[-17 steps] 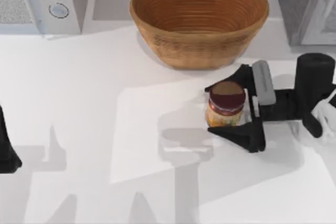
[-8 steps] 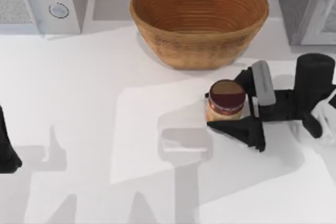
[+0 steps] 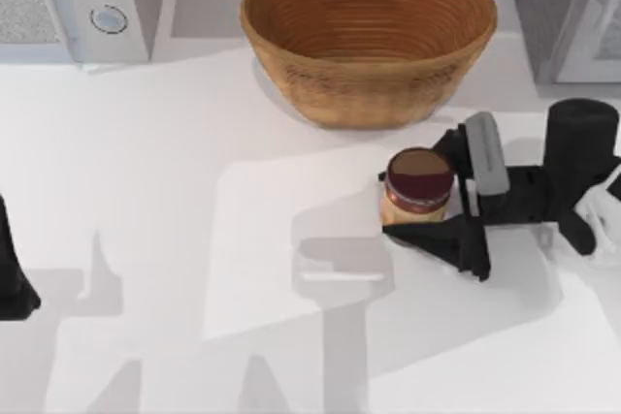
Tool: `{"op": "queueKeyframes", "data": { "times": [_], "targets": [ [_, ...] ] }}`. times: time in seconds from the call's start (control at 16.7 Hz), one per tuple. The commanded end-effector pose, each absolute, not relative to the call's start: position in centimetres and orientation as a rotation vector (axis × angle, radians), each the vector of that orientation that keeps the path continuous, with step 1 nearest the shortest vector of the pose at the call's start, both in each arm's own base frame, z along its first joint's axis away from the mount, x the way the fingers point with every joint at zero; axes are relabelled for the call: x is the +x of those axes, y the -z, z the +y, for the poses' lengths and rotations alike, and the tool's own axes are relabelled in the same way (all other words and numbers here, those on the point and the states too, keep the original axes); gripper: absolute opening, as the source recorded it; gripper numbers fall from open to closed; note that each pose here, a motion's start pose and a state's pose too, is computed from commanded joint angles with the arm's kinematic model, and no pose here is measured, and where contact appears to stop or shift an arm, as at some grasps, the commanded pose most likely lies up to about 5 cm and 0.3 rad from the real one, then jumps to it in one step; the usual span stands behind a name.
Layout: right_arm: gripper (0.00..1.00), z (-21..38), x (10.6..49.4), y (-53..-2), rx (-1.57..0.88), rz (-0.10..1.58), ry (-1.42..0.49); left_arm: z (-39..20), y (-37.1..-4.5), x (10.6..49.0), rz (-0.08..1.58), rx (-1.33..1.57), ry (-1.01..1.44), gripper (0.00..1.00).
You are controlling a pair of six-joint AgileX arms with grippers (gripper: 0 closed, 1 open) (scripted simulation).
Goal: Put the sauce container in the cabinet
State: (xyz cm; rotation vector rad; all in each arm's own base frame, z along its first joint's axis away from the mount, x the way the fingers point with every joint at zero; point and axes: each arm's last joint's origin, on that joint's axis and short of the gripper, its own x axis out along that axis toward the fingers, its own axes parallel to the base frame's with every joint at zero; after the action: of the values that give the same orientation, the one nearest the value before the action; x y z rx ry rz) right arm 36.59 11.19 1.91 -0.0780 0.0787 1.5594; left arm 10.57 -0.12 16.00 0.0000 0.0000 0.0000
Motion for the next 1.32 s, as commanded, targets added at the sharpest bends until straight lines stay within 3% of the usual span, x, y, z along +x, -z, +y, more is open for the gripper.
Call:
{"op": "queueKeyframes", "data": {
  "times": [0.36,1.02,1.32],
  "targets": [
    [0.0,11.1,36.9,-3.0,-0.076,0.082,-1.553,-0.1,-16.0,10.6,0.0,0.0,0.0,1.0],
    [0.0,11.0,36.7,-16.6,-0.077,0.081,-1.552,-0.1,-16.0,10.6,0.0,0.0,0.0,1.0],
    [0.0,11.0,36.7,-16.8,-0.076,0.081,-1.555,-0.1,-16.0,10.6,0.0,0.0,0.0,1.0]
  ]
}}
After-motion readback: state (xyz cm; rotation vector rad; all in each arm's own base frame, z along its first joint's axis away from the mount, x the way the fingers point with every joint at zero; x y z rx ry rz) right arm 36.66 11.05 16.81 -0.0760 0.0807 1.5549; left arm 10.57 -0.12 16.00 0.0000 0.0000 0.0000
